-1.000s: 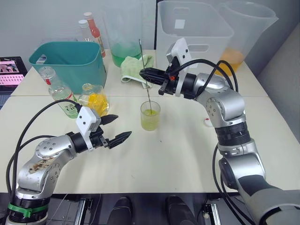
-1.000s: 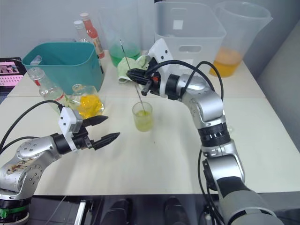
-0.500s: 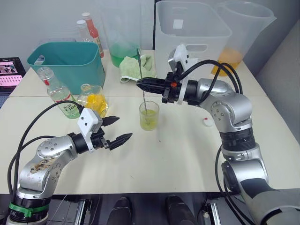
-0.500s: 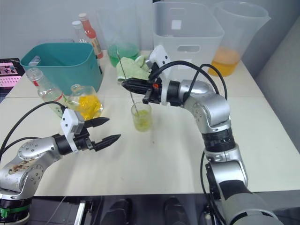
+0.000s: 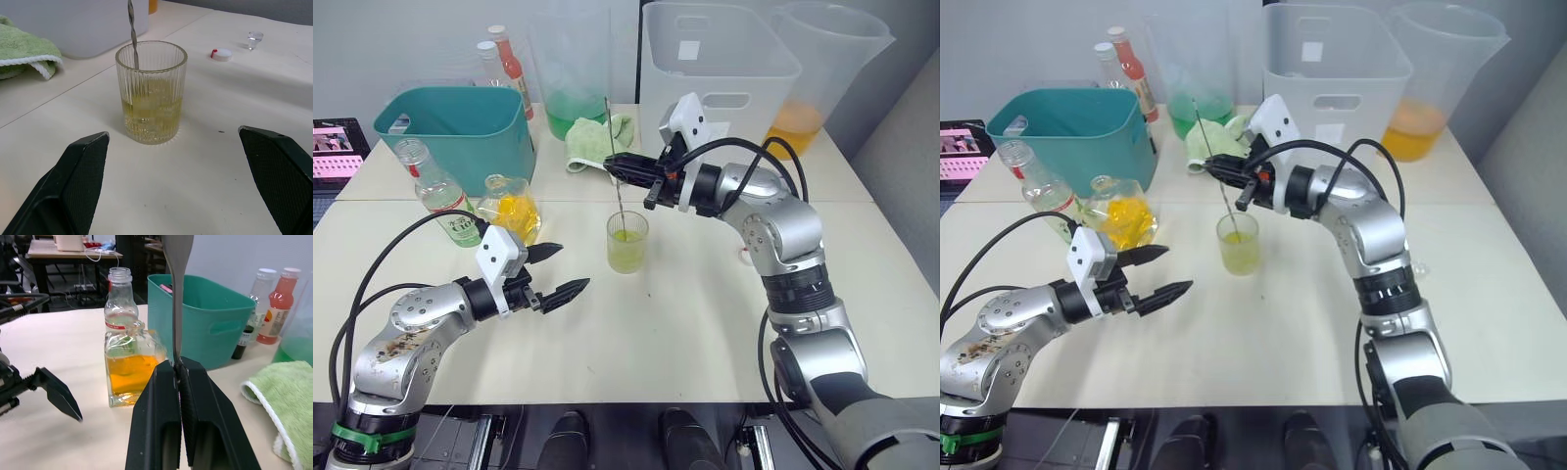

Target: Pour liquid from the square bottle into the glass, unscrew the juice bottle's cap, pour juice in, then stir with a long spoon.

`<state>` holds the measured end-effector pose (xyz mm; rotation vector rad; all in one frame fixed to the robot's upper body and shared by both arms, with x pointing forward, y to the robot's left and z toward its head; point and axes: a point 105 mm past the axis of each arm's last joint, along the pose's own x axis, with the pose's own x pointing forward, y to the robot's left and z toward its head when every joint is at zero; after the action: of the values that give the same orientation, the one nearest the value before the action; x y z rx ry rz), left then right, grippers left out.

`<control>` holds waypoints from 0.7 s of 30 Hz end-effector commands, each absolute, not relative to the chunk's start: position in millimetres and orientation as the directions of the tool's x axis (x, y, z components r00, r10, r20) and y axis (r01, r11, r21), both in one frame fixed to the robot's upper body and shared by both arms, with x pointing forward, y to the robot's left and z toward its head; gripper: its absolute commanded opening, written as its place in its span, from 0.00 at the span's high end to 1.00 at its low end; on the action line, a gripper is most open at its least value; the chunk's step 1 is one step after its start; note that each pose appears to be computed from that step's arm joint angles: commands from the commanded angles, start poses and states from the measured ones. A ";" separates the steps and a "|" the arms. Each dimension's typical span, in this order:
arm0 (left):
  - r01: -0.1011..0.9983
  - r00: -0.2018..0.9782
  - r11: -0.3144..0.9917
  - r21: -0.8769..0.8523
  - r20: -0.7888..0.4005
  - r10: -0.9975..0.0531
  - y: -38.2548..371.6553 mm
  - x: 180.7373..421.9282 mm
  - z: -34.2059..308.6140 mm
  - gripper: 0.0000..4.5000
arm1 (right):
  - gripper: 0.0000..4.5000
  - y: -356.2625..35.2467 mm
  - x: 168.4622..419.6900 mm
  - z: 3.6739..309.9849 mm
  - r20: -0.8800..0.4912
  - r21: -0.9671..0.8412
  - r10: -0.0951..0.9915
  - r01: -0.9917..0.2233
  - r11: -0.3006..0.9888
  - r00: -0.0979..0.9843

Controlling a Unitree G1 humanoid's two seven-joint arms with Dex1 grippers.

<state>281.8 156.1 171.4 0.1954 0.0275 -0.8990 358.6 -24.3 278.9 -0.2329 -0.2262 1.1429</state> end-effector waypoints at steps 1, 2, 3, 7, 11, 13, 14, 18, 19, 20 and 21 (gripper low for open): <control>0.785 0.611 0.588 0.196 -0.080 -0.788 151.6 279.6 180.5 0.00 | 1.00 -28.7 349.5 291.4 0.079 -0.321 0.925 -0.869 0.376 0.371; 0.785 0.610 0.588 0.196 -0.081 -0.788 151.5 279.5 180.2 0.00 | 1.00 -29.8 347.7 291.9 0.081 -0.309 0.928 -0.876 0.370 0.364; 0.786 0.609 0.586 0.197 -0.083 -0.789 151.4 279.7 179.9 0.00 | 1.00 -30.5 342.2 291.3 0.073 -0.292 0.939 -0.893 0.343 0.337; 0.789 0.605 0.582 0.198 -0.085 -0.792 150.4 280.9 180.0 0.00 | 1.00 -27.7 329.8 289.3 0.085 -0.223 0.957 -0.931 0.288 0.276; 0.791 0.602 0.579 0.198 -0.083 -0.794 148.9 281.1 180.6 0.00 | 1.00 -25.0 328.5 291.5 0.132 -0.194 0.951 -0.934 0.301 0.279; 0.791 0.602 0.579 0.198 -0.084 -0.794 148.9 281.0 180.8 0.00 | 1.00 -22.6 336.2 298.0 0.212 -0.200 0.923 -0.911 0.362 0.320; 0.791 0.602 0.578 0.198 -0.084 -0.794 148.8 280.9 180.8 0.00 | 1.00 -22.0 339.3 299.3 0.232 -0.201 0.913 -0.902 0.382 0.335; 0.791 0.602 0.579 0.197 -0.085 -0.794 149.1 280.1 180.9 0.00 | 1.00 -24.8 350.8 289.8 0.185 -0.270 0.900 -0.860 0.434 0.396; 0.791 0.602 0.579 0.197 -0.085 -0.794 149.2 280.1 180.9 0.00 | 1.00 -25.5 352.5 287.6 0.172 -0.285 0.898 -0.853 0.438 0.404; 0.791 0.602 0.579 0.196 -0.086 -0.794 149.4 280.0 180.7 0.00 | 1.00 -27.0 353.6 283.4 0.148 -0.306 0.899 -0.846 0.437 0.411; 0.792 0.601 0.578 0.196 -0.086 -0.794 149.3 280.0 180.6 0.00 | 1.00 -28.5 354.0 280.6 0.132 -0.314 0.900 -0.844 0.435 0.414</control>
<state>282.4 151.3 171.6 0.1999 0.0272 -0.9166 357.4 -26.6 274.6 -0.1714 -0.2538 1.1095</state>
